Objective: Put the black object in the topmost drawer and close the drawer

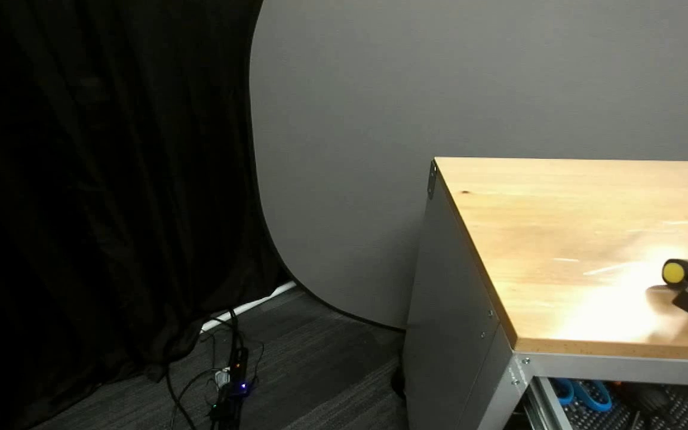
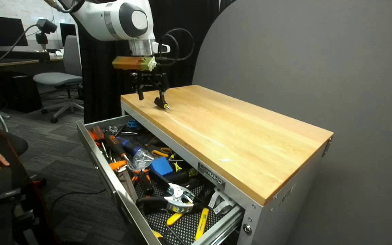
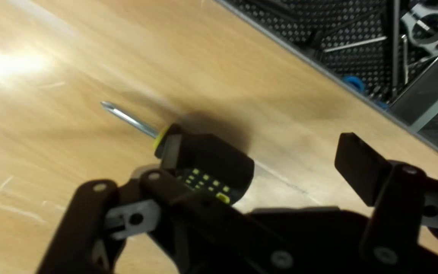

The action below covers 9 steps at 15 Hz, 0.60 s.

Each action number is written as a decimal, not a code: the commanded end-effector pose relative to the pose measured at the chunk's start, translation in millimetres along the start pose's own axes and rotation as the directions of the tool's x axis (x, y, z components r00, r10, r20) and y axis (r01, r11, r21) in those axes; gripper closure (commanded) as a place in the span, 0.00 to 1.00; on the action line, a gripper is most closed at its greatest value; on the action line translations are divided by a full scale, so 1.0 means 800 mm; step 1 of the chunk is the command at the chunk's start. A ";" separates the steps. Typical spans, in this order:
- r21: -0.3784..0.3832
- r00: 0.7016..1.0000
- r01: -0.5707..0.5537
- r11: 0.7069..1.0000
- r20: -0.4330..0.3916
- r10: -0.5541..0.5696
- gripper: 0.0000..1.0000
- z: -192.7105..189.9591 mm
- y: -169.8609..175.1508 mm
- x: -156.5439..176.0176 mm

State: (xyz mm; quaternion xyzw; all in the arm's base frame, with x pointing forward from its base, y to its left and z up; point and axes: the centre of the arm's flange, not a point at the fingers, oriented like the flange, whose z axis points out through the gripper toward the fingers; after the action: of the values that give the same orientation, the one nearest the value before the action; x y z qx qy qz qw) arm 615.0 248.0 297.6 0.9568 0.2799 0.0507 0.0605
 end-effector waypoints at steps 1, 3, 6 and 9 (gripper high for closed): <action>-0.163 0.994 -0.059 0.985 -0.098 0.043 0.00 -0.028 -0.008 0.022; -0.228 0.992 -0.080 0.970 -0.116 0.054 0.00 -0.036 -0.009 0.023; -0.265 0.994 -0.087 0.960 -0.083 0.068 0.00 -0.026 -0.009 0.022; -0.258 0.995 -0.100 0.961 0.000 0.104 0.00 -0.008 -0.007 0.019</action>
State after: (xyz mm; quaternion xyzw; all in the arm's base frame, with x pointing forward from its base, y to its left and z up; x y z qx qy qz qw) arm 619.1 259.7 309.1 0.9509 0.2369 0.1059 0.1689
